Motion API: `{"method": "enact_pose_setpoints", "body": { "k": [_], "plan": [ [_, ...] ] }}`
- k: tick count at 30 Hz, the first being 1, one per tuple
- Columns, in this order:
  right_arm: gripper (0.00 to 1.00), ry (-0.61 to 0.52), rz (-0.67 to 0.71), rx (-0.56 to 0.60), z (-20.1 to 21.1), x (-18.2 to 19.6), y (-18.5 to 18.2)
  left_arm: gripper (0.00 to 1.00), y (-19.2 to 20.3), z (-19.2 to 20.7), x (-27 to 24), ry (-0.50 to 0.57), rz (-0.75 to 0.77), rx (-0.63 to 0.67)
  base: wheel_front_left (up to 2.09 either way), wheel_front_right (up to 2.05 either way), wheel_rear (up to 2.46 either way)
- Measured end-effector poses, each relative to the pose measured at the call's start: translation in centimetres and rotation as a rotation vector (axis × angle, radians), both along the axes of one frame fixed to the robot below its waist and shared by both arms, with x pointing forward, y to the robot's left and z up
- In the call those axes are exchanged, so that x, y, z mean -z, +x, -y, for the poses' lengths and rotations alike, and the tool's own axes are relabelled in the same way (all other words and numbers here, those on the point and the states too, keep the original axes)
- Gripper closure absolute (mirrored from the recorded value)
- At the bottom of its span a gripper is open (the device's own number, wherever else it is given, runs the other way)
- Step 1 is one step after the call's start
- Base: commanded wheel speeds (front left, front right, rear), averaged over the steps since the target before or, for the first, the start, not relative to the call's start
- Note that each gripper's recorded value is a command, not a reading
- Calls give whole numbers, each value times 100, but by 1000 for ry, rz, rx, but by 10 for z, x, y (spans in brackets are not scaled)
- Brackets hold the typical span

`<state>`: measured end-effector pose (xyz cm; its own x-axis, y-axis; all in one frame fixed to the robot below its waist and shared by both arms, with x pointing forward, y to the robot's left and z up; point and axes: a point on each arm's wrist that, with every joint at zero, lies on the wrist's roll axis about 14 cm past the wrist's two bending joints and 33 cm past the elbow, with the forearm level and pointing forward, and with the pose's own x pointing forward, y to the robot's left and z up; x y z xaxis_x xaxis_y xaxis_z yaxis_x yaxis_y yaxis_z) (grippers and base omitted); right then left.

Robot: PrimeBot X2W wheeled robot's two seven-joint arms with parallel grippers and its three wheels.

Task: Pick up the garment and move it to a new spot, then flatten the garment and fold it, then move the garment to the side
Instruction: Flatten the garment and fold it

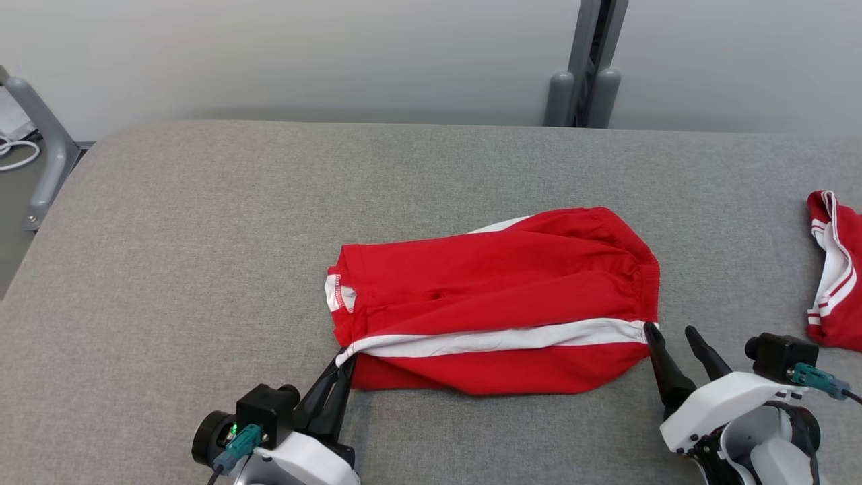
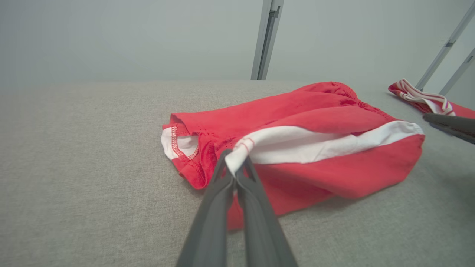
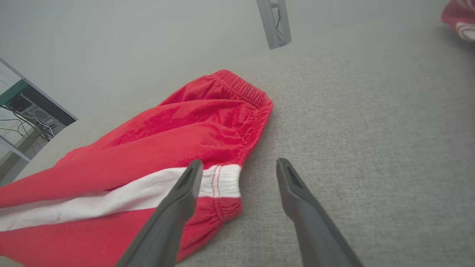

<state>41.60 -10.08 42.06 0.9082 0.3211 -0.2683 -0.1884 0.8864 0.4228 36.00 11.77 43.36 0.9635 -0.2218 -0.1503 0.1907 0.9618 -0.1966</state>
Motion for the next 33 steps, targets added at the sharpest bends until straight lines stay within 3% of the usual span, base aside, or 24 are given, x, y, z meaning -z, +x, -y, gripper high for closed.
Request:
{"method": "enact_pose_setpoints", "body": {
  "k": [7,8,9,10,11,26,33],
  "plan": [
    [0,12,-32,-32,-8,5,-4,100,-6,-2,0,-2,0,-9,0,0,0],
    [9,12,-37,-38,-9,6,-5,100,-7,-3,0,-2,1,-10,0,0,0],
    [61,18,-42,-40,-11,7,-5,100,-6,-3,-1,-3,3,-11,0,0,0],
    [77,21,-46,-48,-13,7,-6,100,-6,-3,-2,-3,5,-12,0,0,0],
    [100,22,-46,-55,-15,7,-6,100,-7,-4,-2,-3,6,-13,0,0,0],
    [100,27,-26,-72,-11,2,-8,100,-5,-3,-5,-5,15,-10,0,0,0],
    [100,21,57,-71,-8,-15,-2,100,-6,-3,-7,-13,19,-16,0,0,0]
  ]
}}
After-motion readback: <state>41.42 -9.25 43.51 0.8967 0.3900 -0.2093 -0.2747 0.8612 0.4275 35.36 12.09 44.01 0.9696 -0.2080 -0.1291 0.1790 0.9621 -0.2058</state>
